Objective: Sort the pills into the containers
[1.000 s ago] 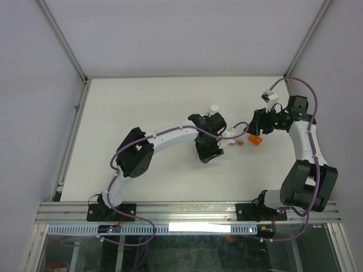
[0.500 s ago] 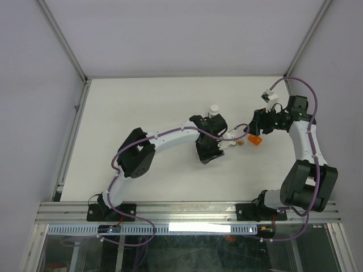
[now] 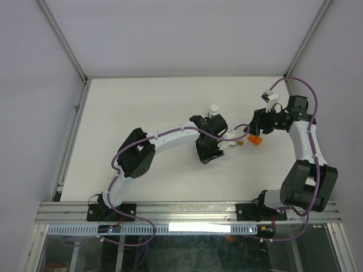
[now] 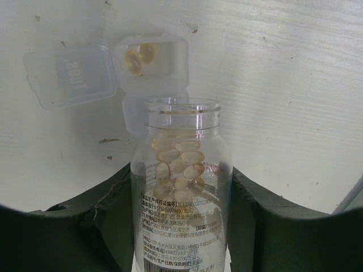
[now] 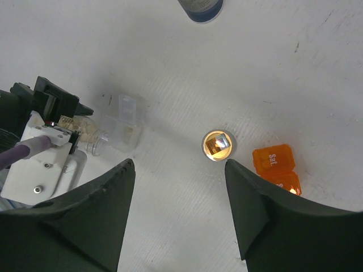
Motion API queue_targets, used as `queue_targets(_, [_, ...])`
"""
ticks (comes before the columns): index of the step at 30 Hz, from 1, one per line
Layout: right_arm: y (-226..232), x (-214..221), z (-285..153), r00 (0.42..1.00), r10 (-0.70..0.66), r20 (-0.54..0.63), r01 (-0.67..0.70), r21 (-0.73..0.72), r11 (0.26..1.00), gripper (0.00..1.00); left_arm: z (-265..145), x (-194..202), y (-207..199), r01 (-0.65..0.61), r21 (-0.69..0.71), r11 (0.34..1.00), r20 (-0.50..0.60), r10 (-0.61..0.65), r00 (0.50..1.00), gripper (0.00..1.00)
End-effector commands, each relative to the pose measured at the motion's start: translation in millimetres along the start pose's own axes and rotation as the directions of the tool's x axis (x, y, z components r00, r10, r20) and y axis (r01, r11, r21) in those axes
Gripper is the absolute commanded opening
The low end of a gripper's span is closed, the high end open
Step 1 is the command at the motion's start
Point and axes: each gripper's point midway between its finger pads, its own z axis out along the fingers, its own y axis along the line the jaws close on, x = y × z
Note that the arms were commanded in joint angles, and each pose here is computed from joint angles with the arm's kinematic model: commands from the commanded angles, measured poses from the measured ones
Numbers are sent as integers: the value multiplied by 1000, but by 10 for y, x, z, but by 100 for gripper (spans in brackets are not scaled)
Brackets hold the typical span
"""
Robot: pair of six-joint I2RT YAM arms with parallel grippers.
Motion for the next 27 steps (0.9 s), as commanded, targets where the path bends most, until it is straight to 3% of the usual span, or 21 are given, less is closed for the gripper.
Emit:
queue_targets(1, [10, -213, -67, 998, -45, 51, 45, -5, 999, 68, -124, -143, 8, -21, -13, 1000, 53, 21, 998, 0])
queue_targets(13, [15, -215, -67, 998, -45, 51, 45, -8, 999, 68, -189, -164, 32, -14, -35, 999, 65, 16, 998, 0])
queue_targets(19, [23, -212, -64, 998, -46, 53, 47, -15, 999, 68, -377, -314, 24, -17, -70, 997, 221, 32, 975, 0])
queue_targets(22, [59, -214, -63, 997, -57, 59, 59, -33, 998, 68, -601, -452, -36, -30, -100, 995, 386, 66, 920, 0])
queue_targets(24, [110, -220, -70, 995, -73, 69, 77, -56, 995, 68, -809, -546, -105, -47, -123, 991, 512, 104, 853, 0])
queue_targets(27, [227, -237, -90, 988, -117, 99, 127, -101, 987, 68, -1224, -671, -263, -72, -167, 983, 711, 171, 682, 0])
